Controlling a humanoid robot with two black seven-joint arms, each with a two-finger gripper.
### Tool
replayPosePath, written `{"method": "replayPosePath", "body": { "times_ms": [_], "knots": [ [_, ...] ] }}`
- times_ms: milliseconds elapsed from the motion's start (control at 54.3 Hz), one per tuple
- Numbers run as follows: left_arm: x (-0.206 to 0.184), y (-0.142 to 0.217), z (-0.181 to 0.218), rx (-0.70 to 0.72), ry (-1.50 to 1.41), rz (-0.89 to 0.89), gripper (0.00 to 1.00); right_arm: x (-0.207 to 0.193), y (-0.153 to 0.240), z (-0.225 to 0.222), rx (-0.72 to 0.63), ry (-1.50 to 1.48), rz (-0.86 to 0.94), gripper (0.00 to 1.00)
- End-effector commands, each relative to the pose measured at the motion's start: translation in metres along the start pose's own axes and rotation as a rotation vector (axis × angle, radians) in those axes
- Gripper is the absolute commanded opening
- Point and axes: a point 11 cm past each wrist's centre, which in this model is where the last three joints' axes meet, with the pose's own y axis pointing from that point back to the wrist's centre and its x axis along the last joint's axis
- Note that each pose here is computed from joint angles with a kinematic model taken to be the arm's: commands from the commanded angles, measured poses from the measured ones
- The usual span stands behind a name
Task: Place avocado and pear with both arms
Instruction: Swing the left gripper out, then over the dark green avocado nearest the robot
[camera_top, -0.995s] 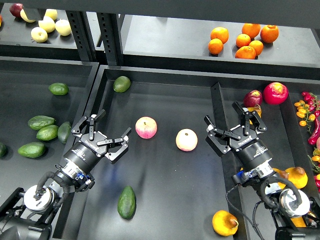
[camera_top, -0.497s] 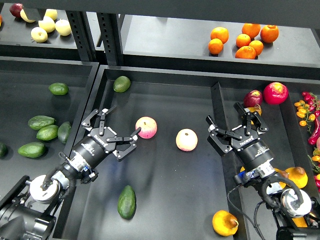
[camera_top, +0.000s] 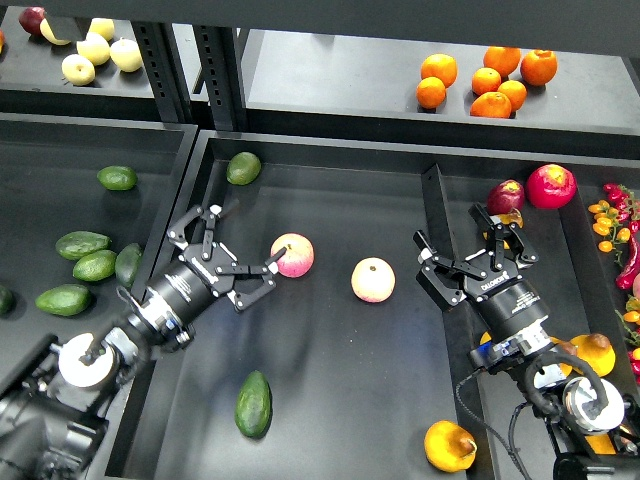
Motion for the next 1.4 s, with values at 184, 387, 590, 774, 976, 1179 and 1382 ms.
{"method": "replayPosePath", "body": {
  "times_ms": [184, 387, 590, 774, 976, 1179, 1382],
  "knots": [
    [-0.006, 0.001, 0.042, 0.24, -0.349, 0.13, 1.0, 0.003, -0.003, -0.002, 0.002, -0.016, 0.036, 1.0],
    [-0.004, -0.005, 0.042, 0.453, -0.595, 0.218, 1.0, 0.004, -0.004, -0.004, 0.007, -0.019, 0.041, 1.0],
    [0.015, -0.002, 0.025, 0.657, -0.807, 0.304, 1.0, 0.001, -0.016, -0.01, 0.006, -0.016, 0.044, 1.0],
    [0.02, -0.005, 0.016, 0.779, -0.933, 0.331, 1.0, -0.008, -0.029, -0.013, -0.003, -0.005, 0.029, 1.0],
    [0.031, -0.016, 0.01, 0.928, -1.106, 0.381, 1.0, -0.018, -0.046, -0.017, -0.012, 0.001, 0.025, 1.0],
    [0.033, -0.033, -0.012, 1.03, -1.241, 0.363, 1.0, -0.02, -0.05, -0.018, -0.014, 0.004, 0.021, 1.0],
    [0.031, -0.049, -0.048, 1.13, -1.299, 0.299, 1.0, -0.02, -0.052, -0.019, -0.015, 0.004, 0.023, 1.0]
  ]
}}
